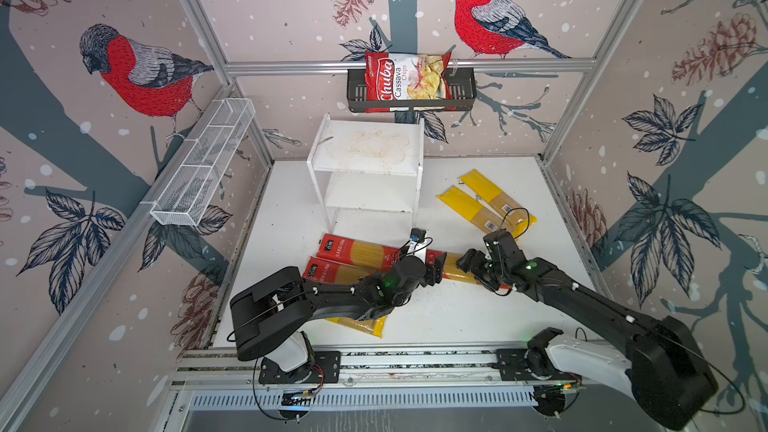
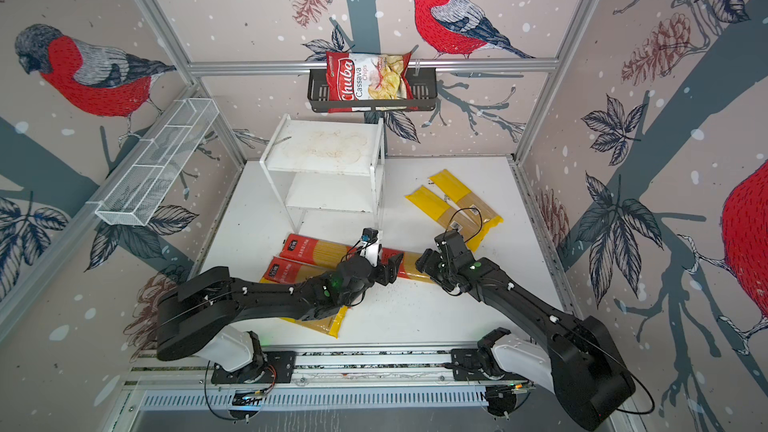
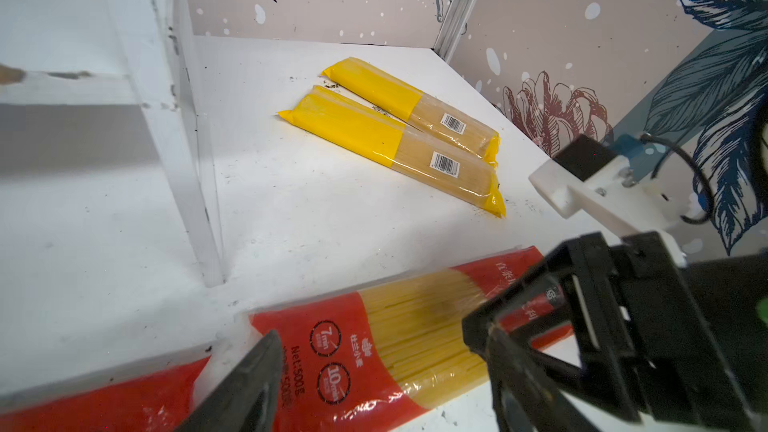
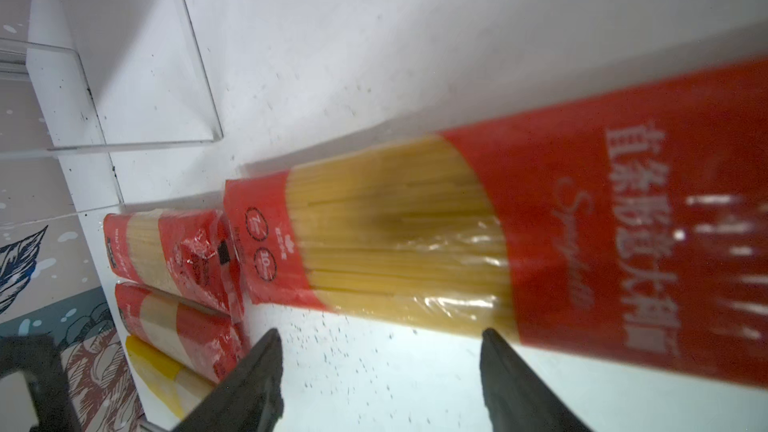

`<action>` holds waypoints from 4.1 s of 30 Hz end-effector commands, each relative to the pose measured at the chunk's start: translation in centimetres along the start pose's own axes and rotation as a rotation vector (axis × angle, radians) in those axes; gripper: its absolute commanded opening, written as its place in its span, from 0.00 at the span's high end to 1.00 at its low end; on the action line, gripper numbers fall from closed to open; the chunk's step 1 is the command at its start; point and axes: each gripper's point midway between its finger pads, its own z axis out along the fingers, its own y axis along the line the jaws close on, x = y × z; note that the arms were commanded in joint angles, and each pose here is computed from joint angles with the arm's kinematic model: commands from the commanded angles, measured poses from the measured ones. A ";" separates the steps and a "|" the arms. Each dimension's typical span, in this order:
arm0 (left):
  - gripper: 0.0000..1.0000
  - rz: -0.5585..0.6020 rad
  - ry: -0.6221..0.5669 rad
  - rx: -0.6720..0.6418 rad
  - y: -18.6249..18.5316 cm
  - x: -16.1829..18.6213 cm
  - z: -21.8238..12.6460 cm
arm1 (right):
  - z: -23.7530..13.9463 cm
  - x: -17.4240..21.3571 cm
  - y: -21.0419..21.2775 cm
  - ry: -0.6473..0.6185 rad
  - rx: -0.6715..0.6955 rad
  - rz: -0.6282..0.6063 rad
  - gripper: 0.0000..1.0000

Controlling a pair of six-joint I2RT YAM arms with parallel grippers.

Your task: Place and organize the pasta boxes and bags onto the shelf

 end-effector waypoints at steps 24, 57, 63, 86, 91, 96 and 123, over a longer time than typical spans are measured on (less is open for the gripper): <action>0.24 0.040 -0.002 0.040 -0.8 0.3 -0.1 | 1.0 -8.3 -4.8 -0.275 -0.017 0.325 0.15; 0.22 -0.027 -0.034 0.018 0.1 -3.2 -2.8 | 1.7 -9.1 -2.3 -0.499 -0.101 0.304 0.82; 0.22 -0.028 -0.045 0.010 0.6 -3.3 -2.9 | 1.2 -8.5 -2.3 -0.465 -0.088 0.320 0.68; 0.22 -0.030 0.057 0.051 -0.4 0.7 -0.2 | 8.5 -5.9 -2.4 -0.317 -0.113 0.610 0.37; 0.22 -0.034 0.039 0.036 0.1 0.3 -0.6 | 8.4 -6.8 -2.8 -0.369 -0.091 0.603 0.60; 0.22 -0.037 0.034 0.029 0.4 -0.1 -0.7 | 8.6 -7.9 -2.2 -0.388 -0.098 0.510 0.77; 0.23 -0.077 -0.023 0.205 0.8 -6.9 -6.7 | -8.6 -11.7 14.1 -0.650 -0.401 -0.443 1.00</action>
